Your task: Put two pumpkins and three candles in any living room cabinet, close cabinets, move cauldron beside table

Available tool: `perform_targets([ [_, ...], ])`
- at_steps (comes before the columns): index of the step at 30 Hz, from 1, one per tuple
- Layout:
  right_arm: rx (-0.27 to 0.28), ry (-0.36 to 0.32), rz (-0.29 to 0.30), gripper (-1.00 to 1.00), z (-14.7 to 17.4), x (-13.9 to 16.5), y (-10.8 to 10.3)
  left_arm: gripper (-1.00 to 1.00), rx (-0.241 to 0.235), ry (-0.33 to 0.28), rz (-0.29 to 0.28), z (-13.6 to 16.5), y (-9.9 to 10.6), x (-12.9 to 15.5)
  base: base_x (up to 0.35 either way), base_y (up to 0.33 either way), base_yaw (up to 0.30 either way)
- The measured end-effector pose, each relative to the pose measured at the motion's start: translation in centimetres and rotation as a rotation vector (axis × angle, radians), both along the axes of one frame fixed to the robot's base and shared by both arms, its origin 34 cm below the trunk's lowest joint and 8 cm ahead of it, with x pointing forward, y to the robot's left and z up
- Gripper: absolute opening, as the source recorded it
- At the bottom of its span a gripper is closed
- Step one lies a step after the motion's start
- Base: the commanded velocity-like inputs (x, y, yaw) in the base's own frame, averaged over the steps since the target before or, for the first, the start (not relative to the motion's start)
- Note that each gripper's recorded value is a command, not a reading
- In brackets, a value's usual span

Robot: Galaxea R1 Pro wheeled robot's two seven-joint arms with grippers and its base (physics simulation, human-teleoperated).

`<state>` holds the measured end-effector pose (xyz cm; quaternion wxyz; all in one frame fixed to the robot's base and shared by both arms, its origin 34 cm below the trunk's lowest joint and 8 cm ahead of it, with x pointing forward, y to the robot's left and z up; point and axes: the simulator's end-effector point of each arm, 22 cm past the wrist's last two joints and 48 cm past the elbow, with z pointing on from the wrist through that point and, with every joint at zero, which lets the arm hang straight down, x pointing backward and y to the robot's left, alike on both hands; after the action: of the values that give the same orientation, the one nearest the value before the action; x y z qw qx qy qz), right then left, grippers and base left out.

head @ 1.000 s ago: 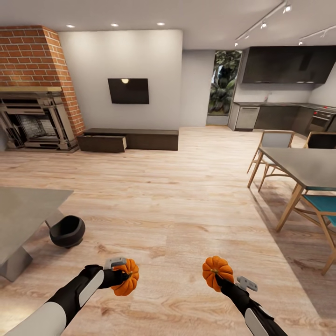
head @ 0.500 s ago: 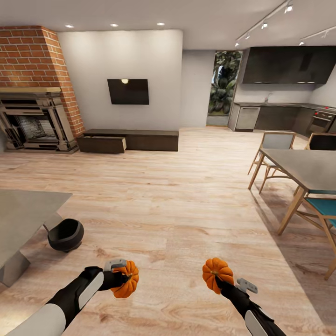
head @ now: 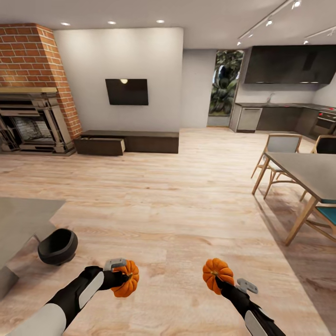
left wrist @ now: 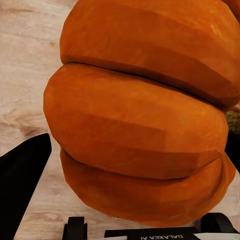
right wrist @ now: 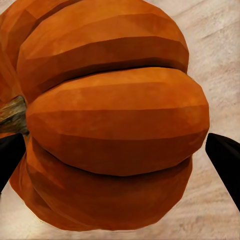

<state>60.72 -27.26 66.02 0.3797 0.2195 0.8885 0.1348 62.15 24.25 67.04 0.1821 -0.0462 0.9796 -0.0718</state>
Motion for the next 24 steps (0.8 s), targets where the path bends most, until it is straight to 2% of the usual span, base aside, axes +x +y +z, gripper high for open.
perform_targets([
  [24, 0.003, 0.0, -0.003, -1.0, -0.01, -0.01, 0.04, -1.0, 0.011, 0.0, -0.016, -0.11, -0.07, -0.12, 0.329, 0.0, 0.0],
])
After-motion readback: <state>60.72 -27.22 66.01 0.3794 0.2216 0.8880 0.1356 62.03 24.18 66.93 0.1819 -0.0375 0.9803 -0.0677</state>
